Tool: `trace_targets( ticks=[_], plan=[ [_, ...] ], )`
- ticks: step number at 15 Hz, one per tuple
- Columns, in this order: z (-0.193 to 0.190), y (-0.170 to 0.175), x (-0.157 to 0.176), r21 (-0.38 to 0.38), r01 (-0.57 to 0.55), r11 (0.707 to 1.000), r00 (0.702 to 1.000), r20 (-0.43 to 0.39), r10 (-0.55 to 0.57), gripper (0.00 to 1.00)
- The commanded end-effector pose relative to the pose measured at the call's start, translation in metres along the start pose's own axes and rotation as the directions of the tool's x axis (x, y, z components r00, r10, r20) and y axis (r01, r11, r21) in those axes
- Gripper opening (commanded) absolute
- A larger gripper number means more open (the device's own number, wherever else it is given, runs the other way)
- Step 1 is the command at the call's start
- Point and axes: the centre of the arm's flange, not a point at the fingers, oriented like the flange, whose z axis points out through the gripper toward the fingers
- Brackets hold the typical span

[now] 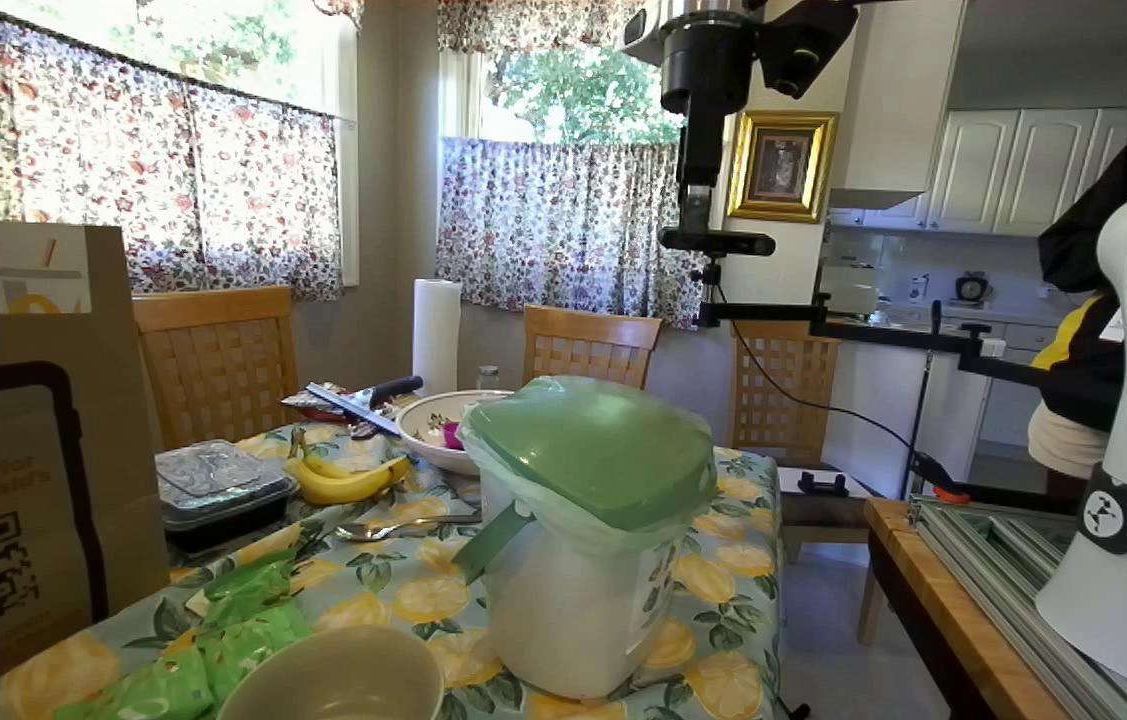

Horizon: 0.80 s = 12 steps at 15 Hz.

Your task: Close the bin completely

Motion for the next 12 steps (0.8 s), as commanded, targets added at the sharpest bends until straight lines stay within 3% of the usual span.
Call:
trace_targets(
  ticks=[1,2,12],
  plan=[
    [-0.001,-0.004,-0.013,0.0,0.022,1.0,1.0,0.012,-0.022,1.0],
    [-0.001,-0.002,-0.002,0.001,0.004,1.0,1.0,0.005,-0.004,1.0],
    [-0.001,-0.002,-0.002,0.001,0.004,1.0,1.0,0.007,-0.004,1.0]
  ],
)
